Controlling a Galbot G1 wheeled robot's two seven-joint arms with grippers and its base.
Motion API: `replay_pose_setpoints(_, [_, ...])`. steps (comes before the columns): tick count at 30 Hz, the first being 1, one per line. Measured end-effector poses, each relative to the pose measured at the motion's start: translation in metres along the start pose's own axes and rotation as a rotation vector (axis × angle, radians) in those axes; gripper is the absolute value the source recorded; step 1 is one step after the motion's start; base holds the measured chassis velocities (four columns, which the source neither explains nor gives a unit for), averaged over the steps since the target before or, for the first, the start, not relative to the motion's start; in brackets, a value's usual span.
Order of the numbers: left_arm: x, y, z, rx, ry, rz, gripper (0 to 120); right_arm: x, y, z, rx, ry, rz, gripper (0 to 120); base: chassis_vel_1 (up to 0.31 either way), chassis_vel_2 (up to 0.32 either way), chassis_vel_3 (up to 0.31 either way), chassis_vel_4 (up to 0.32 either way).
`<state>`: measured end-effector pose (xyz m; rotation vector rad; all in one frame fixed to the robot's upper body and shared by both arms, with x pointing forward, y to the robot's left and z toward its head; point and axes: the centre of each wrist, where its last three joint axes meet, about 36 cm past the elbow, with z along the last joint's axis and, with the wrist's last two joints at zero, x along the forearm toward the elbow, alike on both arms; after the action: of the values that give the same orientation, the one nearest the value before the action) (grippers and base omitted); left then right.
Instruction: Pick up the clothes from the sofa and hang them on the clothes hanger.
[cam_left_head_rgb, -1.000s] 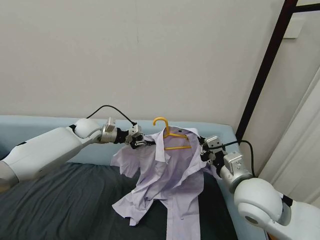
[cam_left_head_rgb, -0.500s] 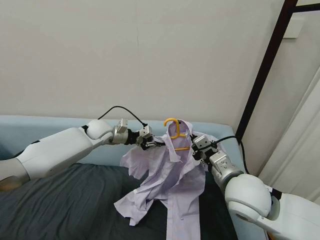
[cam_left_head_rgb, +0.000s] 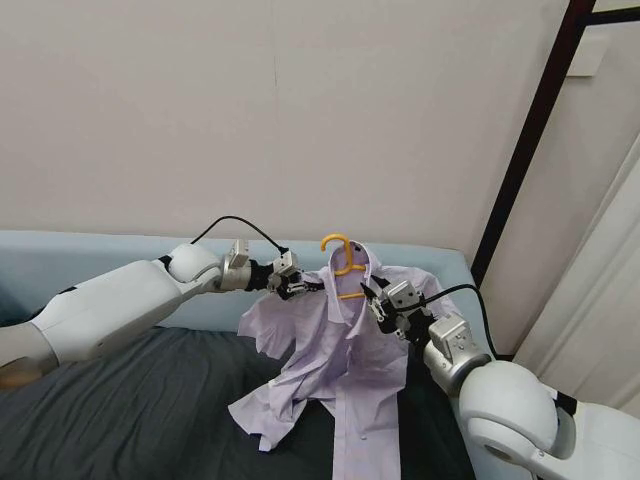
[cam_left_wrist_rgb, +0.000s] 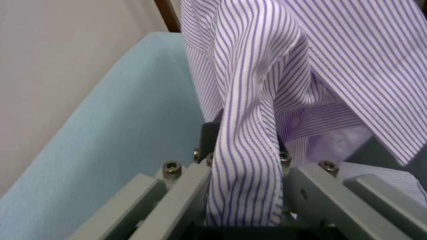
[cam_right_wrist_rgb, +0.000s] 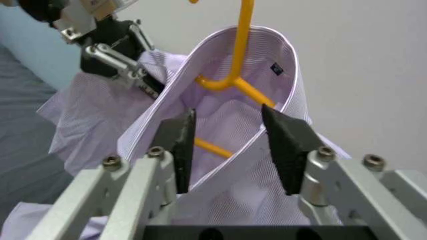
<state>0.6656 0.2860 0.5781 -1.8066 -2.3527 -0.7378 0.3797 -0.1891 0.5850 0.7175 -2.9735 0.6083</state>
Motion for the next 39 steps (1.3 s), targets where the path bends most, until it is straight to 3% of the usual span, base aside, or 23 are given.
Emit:
replay_pose_setpoints(2, [0.005,0.001,0.004,0.003,-0.005,-0.012,1,0.010,-0.001,0.002,-0.007,0.007,-0.014,53,0.000,0.000,0.000,0.000])
replay_pose_setpoints(5, [0.009,0.002,0.005,-0.006,-0.011,-0.010,1,0.014,-0.008,0.006,-0.014,0.000,-0.008,62,0.000,0.000,0.000,0.000])
replay_pose_setpoints(16, [0.025,-0.003,0.016,-0.065,-0.030,0.052,1,0.027,-0.095,0.036,0.107,0.003,-0.098,98,0.000,0.000,0.000,0.000])
replay_pose_setpoints(20, [0.021,-0.007,0.017,-0.080,-0.041,0.075,1,0.027,-0.114,0.030,0.100,0.035,-0.175,100,0.000,0.000,0.000,0.000])
replay_pose_setpoints(23, [0.005,-0.003,0.011,-0.106,-0.055,0.116,1,0.031,-0.129,0.021,0.094,0.119,-0.269,100,0.000,0.000,0.000,0.000])
replay_pose_setpoints(30, [-0.029,0.002,-0.005,-0.168,-0.075,0.208,1,0.032,-0.150,0.015,0.101,0.235,-0.312,100,0.000,0.000,0.000,0.000])
replay_pose_setpoints(39, [-0.040,-0.008,-0.011,-0.178,-0.077,0.276,1,0.027,-0.151,0.034,0.079,0.298,-0.335,98,0.000,0.000,0.000,0.000])
